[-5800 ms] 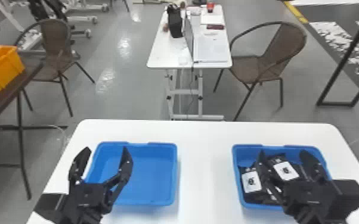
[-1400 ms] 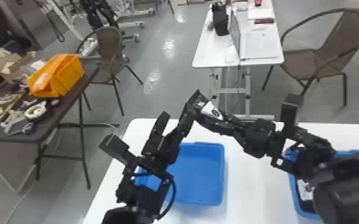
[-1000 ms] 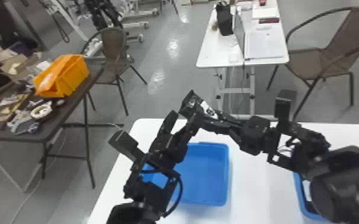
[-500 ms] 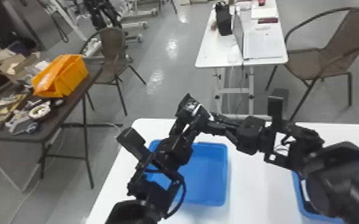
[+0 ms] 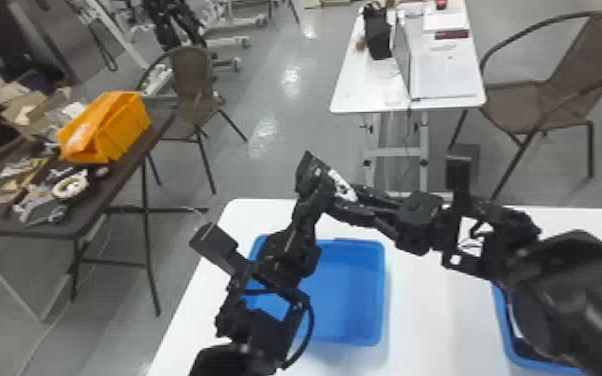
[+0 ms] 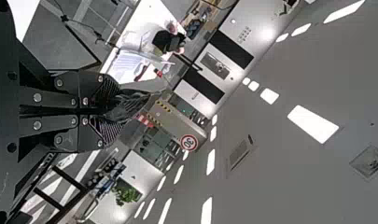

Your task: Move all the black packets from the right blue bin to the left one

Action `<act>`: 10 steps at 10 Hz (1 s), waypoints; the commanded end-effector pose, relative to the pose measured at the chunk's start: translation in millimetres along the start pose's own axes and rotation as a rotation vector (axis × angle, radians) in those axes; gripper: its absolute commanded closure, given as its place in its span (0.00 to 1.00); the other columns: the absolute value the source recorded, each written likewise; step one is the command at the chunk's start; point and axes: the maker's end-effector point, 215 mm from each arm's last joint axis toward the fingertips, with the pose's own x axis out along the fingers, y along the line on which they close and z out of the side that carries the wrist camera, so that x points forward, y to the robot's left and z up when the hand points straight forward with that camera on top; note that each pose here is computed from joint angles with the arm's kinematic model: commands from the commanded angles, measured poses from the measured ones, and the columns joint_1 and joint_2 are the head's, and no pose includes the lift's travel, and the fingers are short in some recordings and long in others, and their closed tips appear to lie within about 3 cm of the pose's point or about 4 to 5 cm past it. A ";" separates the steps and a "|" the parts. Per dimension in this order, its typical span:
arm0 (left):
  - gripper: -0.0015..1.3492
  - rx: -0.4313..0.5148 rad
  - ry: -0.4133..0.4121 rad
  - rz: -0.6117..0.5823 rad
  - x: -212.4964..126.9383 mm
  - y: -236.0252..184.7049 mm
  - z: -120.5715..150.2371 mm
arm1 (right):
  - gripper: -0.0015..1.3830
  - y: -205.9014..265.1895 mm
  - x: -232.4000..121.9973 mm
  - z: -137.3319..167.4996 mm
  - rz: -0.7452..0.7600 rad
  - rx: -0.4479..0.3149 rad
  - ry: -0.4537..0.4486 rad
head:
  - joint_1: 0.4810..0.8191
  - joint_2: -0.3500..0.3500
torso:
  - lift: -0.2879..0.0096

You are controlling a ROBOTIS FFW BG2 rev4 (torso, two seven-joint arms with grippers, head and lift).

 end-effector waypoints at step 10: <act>0.32 0.539 0.143 0.194 -68.3 132.0 -58.5 | 0.05 -74.4 -162.5 -52.7 -0.327 0.091 0.137 | 0.63 0.82 | 0.97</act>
